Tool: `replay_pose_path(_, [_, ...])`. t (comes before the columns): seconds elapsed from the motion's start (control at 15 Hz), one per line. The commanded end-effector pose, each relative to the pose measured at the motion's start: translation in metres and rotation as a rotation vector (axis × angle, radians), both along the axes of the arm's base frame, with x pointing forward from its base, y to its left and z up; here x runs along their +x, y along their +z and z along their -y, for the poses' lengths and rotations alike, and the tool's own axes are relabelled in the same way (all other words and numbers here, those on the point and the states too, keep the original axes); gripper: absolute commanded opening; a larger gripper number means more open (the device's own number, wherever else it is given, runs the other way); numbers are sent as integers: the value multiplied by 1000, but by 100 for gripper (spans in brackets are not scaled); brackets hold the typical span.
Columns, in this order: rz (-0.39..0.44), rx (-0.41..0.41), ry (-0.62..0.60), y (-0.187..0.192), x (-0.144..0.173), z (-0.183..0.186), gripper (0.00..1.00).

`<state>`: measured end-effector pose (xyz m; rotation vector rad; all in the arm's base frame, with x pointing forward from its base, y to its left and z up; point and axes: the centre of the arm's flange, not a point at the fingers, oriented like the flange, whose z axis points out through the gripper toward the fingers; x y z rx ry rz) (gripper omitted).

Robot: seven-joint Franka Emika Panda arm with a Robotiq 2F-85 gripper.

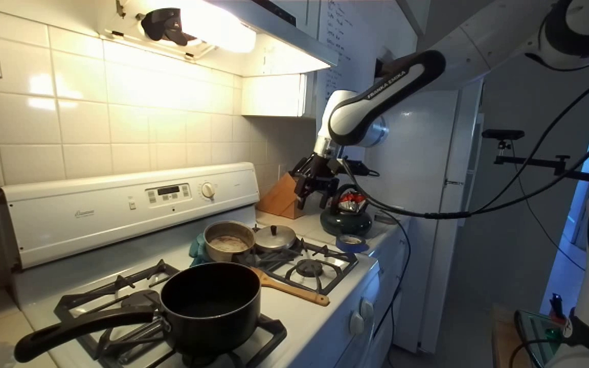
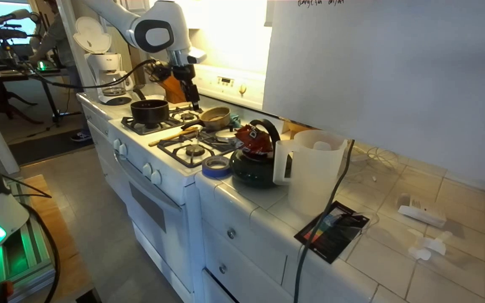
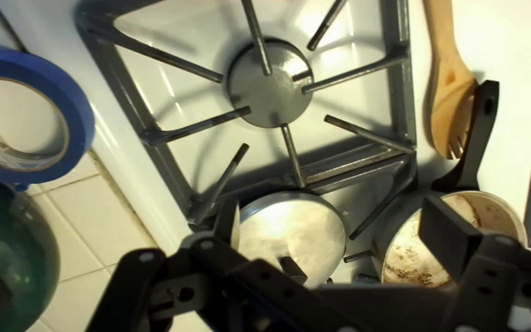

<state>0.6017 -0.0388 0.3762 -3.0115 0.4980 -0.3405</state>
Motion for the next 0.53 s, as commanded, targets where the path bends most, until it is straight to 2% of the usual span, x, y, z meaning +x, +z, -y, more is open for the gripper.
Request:
replay_pose_path(0.0, [36,7,-128,-19,64,-18,100])
replay_pose_path(0.27, [140,-9,-288,-44,105,-36,100])
replay_pose_path(0.47, [177,-18,-357,-64,130,-61,100])
